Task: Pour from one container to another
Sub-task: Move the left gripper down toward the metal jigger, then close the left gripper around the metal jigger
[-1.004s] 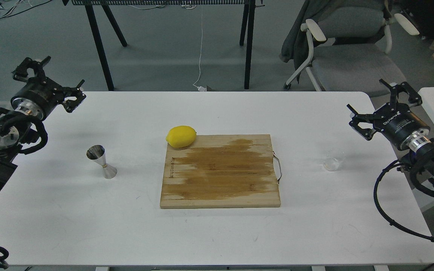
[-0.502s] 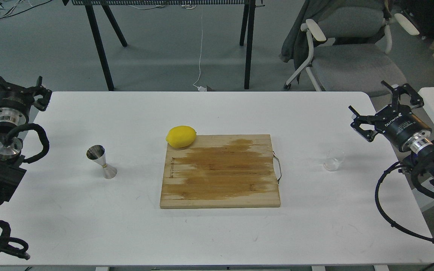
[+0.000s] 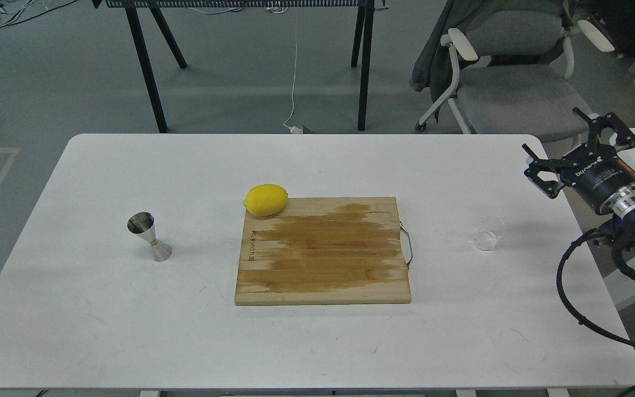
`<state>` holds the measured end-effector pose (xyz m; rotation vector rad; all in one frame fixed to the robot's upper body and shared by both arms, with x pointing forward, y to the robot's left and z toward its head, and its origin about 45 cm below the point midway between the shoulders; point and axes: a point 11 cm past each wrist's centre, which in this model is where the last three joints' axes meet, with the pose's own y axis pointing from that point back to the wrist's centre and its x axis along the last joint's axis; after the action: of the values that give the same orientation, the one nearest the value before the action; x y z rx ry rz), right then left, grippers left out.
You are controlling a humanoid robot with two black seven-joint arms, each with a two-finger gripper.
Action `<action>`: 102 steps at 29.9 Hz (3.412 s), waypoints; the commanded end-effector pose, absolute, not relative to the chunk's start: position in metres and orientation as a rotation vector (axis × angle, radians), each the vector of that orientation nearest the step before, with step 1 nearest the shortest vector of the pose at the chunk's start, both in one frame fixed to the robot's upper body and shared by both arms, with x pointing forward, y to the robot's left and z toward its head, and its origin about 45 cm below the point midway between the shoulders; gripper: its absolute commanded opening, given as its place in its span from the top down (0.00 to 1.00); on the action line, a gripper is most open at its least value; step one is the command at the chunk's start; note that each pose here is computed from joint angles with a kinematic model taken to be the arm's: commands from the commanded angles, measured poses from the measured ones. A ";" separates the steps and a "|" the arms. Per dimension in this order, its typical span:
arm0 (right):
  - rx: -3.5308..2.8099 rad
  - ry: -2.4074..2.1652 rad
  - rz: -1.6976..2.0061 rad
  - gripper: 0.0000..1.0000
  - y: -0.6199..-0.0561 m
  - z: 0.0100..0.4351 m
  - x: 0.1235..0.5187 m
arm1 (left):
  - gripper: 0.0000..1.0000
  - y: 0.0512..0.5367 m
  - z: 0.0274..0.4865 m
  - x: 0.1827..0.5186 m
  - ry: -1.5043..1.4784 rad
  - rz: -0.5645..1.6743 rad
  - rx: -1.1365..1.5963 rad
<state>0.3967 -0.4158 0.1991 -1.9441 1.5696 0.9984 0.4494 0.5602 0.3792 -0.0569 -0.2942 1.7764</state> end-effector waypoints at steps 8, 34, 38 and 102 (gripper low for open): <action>-1.938 1.604 0.996 0.01 -0.426 0.197 0.393 | 0.00 0.440 0.438 0.449 -0.995 1.562 0.548; -1.895 1.668 1.030 0.01 -0.439 0.178 0.380 | 0.01 0.433 0.276 0.313 -1.021 1.089 1.103; -1.896 1.669 1.032 0.01 -0.439 0.177 0.379 | 0.01 0.438 0.238 0.286 -0.922 1.042 1.156; -1.848 1.747 1.017 0.01 -0.469 0.174 0.360 | 0.04 0.348 0.050 0.267 -0.859 0.976 1.131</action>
<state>0.3621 -0.4677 0.1759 -1.8493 1.7419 1.0135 0.2625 0.3481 0.0543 1.1311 -0.8755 0.9741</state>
